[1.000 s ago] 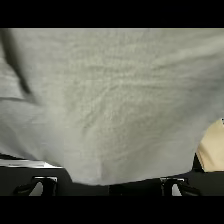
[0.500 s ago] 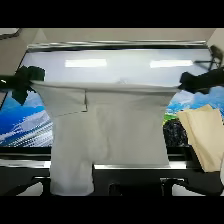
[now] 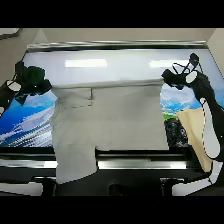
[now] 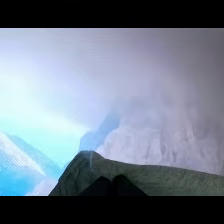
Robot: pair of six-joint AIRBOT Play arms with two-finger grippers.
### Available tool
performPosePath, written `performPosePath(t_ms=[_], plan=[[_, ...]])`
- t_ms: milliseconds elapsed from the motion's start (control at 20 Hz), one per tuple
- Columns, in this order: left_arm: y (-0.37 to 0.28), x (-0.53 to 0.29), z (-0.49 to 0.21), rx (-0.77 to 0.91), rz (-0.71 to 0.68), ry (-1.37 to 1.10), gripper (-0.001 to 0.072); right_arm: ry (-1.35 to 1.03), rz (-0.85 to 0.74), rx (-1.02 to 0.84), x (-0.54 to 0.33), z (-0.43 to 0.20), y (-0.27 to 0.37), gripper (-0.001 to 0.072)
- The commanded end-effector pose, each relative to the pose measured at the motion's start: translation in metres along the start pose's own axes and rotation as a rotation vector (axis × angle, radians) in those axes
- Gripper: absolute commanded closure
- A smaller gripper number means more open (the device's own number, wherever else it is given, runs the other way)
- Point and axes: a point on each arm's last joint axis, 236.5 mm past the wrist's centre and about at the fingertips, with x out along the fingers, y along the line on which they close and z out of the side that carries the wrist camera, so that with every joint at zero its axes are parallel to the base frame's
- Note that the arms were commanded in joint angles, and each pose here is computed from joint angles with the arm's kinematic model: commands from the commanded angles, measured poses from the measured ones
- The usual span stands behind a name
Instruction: Fold the shirts.
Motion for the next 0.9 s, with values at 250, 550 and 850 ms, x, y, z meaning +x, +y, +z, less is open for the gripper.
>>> performPosePath(t_ms=[250,550,850], plan=[[-0.029,0.051,-0.029,-0.005,-0.065,0.12,0.0678,0.138,-0.086,0.001,0.02,-0.04,-0.032,0.0662],[-0.011,-0.015,-0.077,0.103,-0.01,0.412,0.0677,0.365,-0.186,-0.197,-0.034,-0.074,-0.047,0.0661],[0.019,-0.032,-0.181,0.078,0.039,0.765,0.0678,0.747,-0.277,-0.166,-0.056,-0.172,-0.087,0.0663]])
